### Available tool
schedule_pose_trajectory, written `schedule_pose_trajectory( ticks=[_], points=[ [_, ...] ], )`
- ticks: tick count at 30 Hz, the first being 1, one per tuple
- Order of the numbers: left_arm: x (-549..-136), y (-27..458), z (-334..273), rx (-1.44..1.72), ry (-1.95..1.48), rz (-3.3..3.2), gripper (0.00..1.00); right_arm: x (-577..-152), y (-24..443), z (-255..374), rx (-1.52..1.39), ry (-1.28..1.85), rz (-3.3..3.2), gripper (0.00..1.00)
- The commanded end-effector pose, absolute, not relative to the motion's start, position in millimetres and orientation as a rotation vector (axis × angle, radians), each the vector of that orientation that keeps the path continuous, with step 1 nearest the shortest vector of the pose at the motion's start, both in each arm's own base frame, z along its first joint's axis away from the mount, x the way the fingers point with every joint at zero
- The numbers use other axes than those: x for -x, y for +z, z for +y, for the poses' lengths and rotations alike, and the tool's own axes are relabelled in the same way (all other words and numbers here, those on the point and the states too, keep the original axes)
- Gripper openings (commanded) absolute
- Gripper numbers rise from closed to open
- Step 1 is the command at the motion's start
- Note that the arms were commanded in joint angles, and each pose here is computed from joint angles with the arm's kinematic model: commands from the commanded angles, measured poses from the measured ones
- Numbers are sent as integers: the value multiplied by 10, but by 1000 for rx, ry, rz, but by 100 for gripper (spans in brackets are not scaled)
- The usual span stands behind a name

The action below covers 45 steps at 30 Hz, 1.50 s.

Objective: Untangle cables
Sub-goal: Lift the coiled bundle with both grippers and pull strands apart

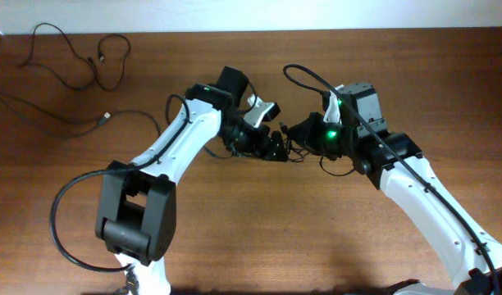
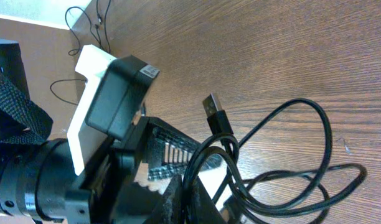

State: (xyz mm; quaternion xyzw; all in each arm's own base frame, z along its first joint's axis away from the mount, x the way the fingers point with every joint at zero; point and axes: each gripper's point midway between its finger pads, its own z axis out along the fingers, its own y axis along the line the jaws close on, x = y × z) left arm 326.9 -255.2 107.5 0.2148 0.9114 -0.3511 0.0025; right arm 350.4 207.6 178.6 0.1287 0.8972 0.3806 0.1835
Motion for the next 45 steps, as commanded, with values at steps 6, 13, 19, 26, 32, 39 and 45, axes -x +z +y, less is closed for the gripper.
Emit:
schedule_pose_trajectory(
  ticks=[6,13,19,26,32,39,45],
  points=[
    [-3633,740,-2041,-46,-517,3041,32,-3301,1921,2321,-262,1303,2562,4],
    [-3744,732,-1730,117,-507,3049,6,-3144,2034,2444,-179,1461,2572,4],
    [-3744,728,-1479,267,-520,3078,32,-3005,2450,2656,140,1725,2401,4],
    [-3666,1188,-1888,182,-1293,2962,57,-2991,2467,2664,159,1735,2393,4],
    [-3569,1579,-1897,179,-1721,2810,60,-3050,2432,2646,174,1674,2378,4],
    [-3400,1620,-1897,273,-1783,2874,54,-3122,2388,2621,138,1617,2382,4],
    [-3331,1623,-1965,265,-1791,2903,48,-3145,2427,2631,139,1625,2363,4]
  ],
)
